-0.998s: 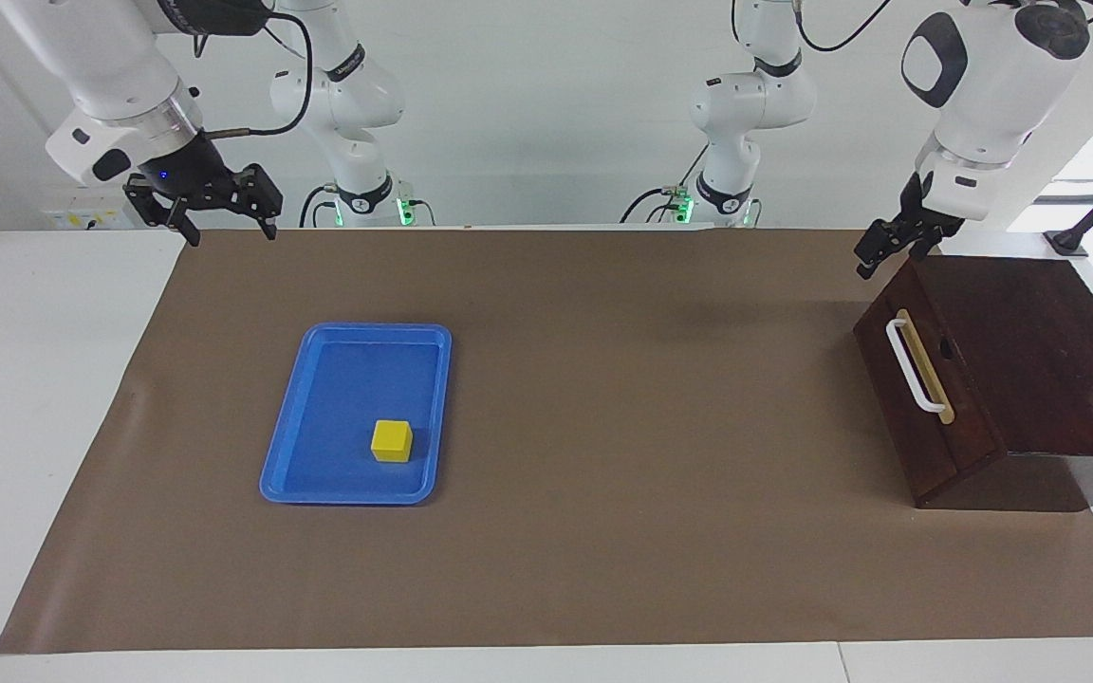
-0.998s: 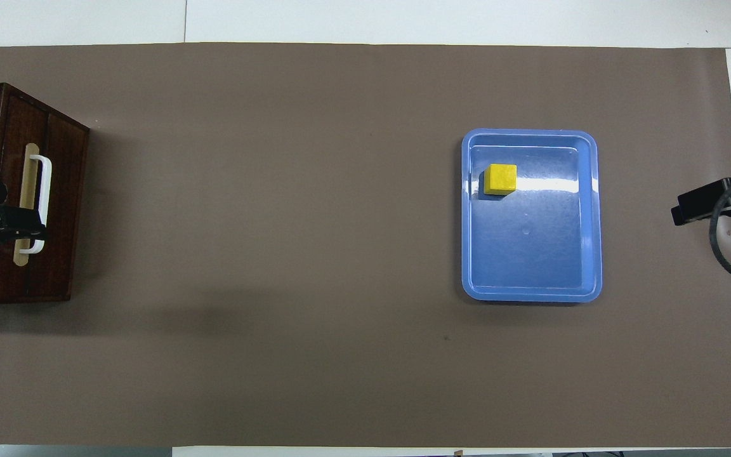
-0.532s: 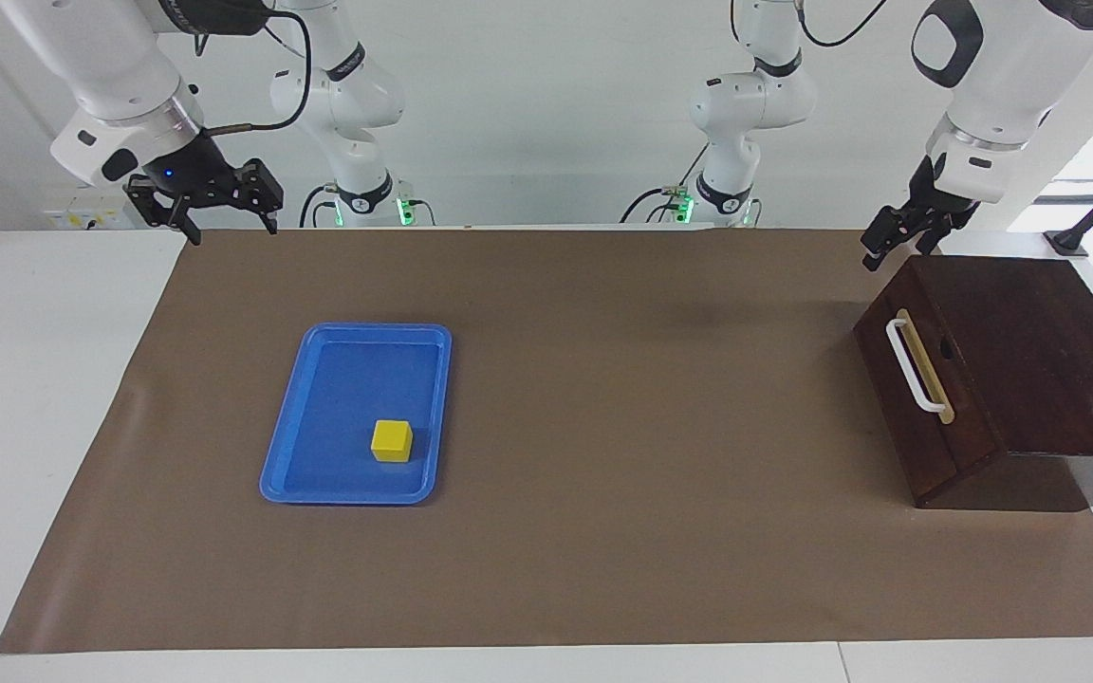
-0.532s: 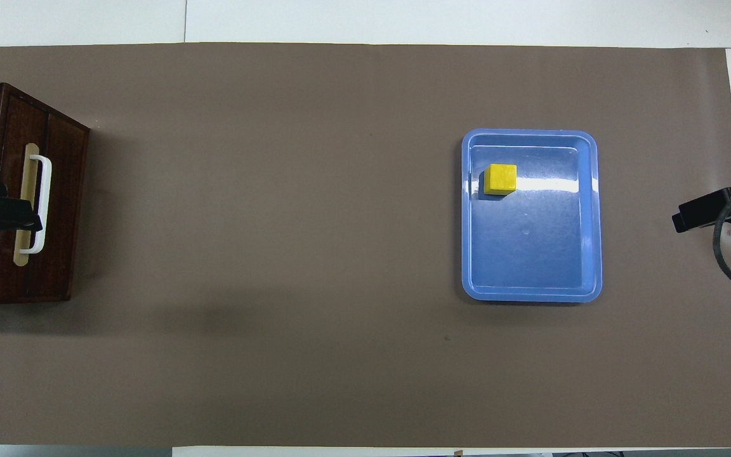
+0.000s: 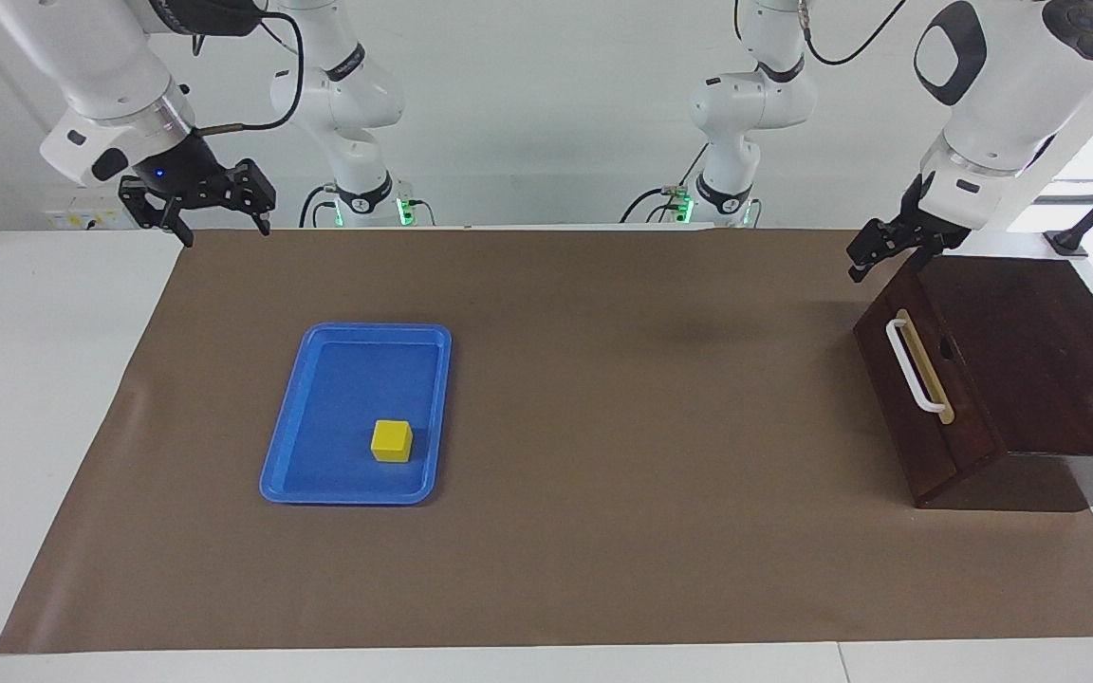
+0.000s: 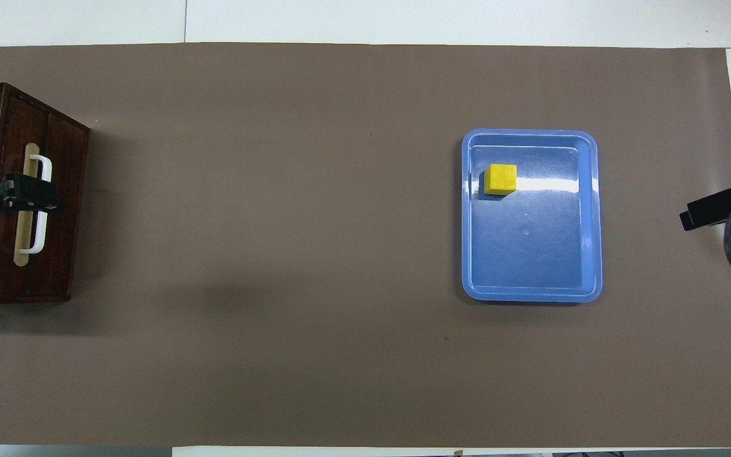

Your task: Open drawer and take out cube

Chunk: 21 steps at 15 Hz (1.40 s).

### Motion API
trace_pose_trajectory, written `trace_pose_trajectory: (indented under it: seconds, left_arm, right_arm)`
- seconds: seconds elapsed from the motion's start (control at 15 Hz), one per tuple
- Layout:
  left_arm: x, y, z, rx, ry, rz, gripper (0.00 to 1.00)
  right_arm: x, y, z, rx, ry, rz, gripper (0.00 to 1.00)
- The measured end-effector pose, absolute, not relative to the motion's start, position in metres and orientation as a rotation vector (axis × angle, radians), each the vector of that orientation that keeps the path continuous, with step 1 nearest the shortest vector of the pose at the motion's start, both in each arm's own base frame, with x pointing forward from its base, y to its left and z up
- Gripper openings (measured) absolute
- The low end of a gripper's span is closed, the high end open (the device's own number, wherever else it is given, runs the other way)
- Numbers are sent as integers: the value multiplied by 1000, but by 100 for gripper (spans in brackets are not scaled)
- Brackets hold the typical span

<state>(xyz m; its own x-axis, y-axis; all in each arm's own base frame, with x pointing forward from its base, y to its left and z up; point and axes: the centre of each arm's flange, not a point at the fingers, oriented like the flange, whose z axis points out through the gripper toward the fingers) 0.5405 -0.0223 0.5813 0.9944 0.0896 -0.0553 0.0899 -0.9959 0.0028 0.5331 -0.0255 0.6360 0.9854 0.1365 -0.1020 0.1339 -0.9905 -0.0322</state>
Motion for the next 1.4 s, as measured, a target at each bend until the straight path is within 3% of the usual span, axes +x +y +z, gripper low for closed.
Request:
trace_pose_trajectory:
  seconds: [0.4, 1.4]
  left_arm:
    - [551, -28, 617, 3132, 92, -106, 100]
    - [541, -40, 620, 3134, 33, -143, 100]
  right_arm:
    - [532, -36, 637, -3106, -181, 164, 100]
    - [532, -35, 640, -3132, -189, 165, 100]
